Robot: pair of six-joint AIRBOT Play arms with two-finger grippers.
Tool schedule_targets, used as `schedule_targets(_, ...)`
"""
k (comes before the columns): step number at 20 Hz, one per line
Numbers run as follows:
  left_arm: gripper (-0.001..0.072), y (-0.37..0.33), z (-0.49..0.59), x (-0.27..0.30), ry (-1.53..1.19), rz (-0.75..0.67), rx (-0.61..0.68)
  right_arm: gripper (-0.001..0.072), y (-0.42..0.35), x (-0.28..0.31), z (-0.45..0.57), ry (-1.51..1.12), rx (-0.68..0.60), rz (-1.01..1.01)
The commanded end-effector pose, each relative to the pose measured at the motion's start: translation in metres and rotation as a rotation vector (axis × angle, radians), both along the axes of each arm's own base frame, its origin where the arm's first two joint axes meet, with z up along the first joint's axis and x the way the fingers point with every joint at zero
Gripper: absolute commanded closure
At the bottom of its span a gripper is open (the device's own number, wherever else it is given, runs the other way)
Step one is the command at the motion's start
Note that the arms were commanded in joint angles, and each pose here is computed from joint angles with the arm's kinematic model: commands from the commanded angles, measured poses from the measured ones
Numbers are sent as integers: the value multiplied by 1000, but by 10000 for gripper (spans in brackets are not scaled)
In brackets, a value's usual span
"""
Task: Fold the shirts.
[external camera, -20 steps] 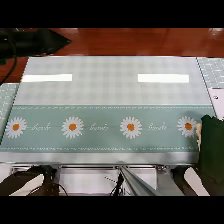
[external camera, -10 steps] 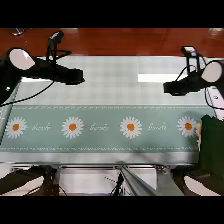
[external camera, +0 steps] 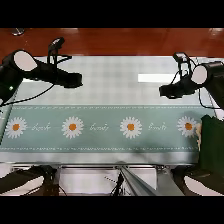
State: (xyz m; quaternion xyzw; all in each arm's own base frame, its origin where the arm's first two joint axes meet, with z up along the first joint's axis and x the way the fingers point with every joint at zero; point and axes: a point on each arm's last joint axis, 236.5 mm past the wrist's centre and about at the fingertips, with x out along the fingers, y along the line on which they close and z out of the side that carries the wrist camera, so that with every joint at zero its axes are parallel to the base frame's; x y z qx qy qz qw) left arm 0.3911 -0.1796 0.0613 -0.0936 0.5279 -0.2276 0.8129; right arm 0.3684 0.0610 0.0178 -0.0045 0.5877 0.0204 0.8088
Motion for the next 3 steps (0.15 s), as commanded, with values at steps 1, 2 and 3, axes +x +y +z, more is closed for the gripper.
schedule_targets(1,681,1,-1,0,4,0,4,693,0,0,-1,1,-3,0)
schedule_targets(2,681,1,-1,0,4,0,4,693,0,0,-1,1,-3,0)
schedule_targets(3,681,1,-1,0,4,0,4,693,0,0,-1,1,-3,0)
